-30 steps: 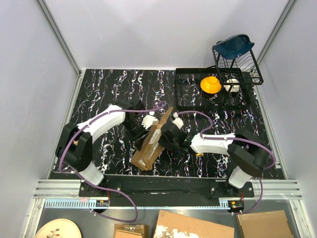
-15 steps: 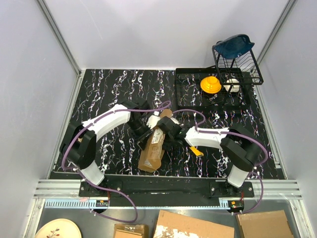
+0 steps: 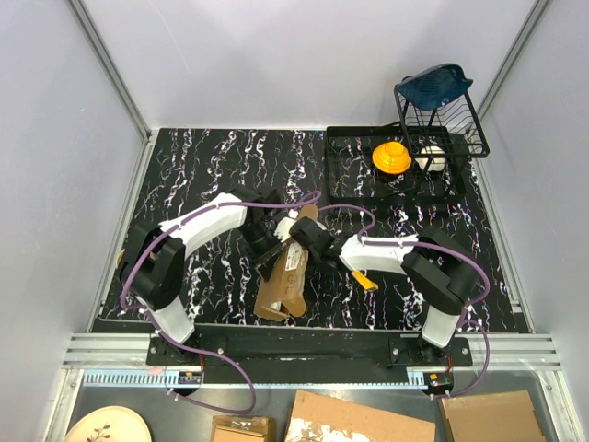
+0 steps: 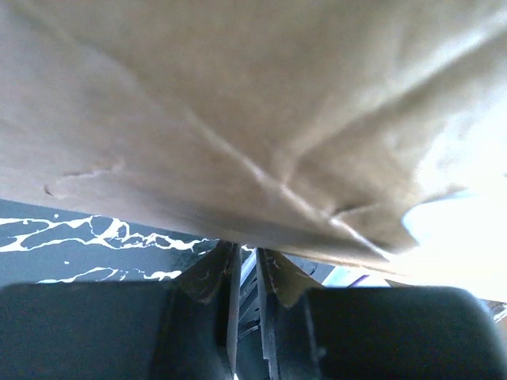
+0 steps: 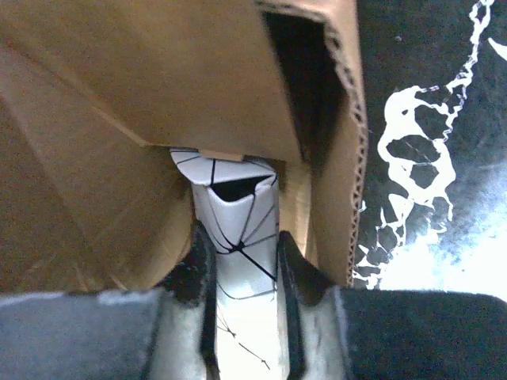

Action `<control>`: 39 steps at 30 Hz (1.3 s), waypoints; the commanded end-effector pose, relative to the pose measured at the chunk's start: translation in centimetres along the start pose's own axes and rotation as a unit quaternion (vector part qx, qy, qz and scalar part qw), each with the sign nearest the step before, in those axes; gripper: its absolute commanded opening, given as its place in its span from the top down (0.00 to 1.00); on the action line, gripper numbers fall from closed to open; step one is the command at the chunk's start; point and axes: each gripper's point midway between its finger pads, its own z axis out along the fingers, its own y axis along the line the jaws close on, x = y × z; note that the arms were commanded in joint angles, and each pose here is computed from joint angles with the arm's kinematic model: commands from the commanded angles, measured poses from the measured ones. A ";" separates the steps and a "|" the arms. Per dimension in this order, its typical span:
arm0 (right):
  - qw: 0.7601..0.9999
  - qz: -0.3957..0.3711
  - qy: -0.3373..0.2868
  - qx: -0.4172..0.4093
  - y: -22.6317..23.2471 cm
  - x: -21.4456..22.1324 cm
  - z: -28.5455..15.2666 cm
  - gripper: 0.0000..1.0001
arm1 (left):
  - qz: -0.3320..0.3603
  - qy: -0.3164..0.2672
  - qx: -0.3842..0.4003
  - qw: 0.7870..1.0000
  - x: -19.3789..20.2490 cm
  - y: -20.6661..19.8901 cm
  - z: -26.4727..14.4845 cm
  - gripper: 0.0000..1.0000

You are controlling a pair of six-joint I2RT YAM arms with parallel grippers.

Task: Unpack the express box
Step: Pick up the product from the express box.

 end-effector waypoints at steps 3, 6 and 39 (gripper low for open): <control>0.999 -0.031 0.023 -0.023 0.0 2.0 0.2 1.00 | 0.042 -0.040 0.050 0.997 -3.0 -2.1 0.5 0.85; 0.999 -0.038 0.005 -0.029 0.1 1.5 -0.8 1.00 | 0.035 -0.046 0.047 0.997 -3.3 -1.6 -0.3 0.86; 0.910 -0.280 -0.304 0.028 5.3 -10.5 -22.3 1.00 | 0.000 -0.223 -0.016 0.975 -6.2 2.3 -15.5 0.86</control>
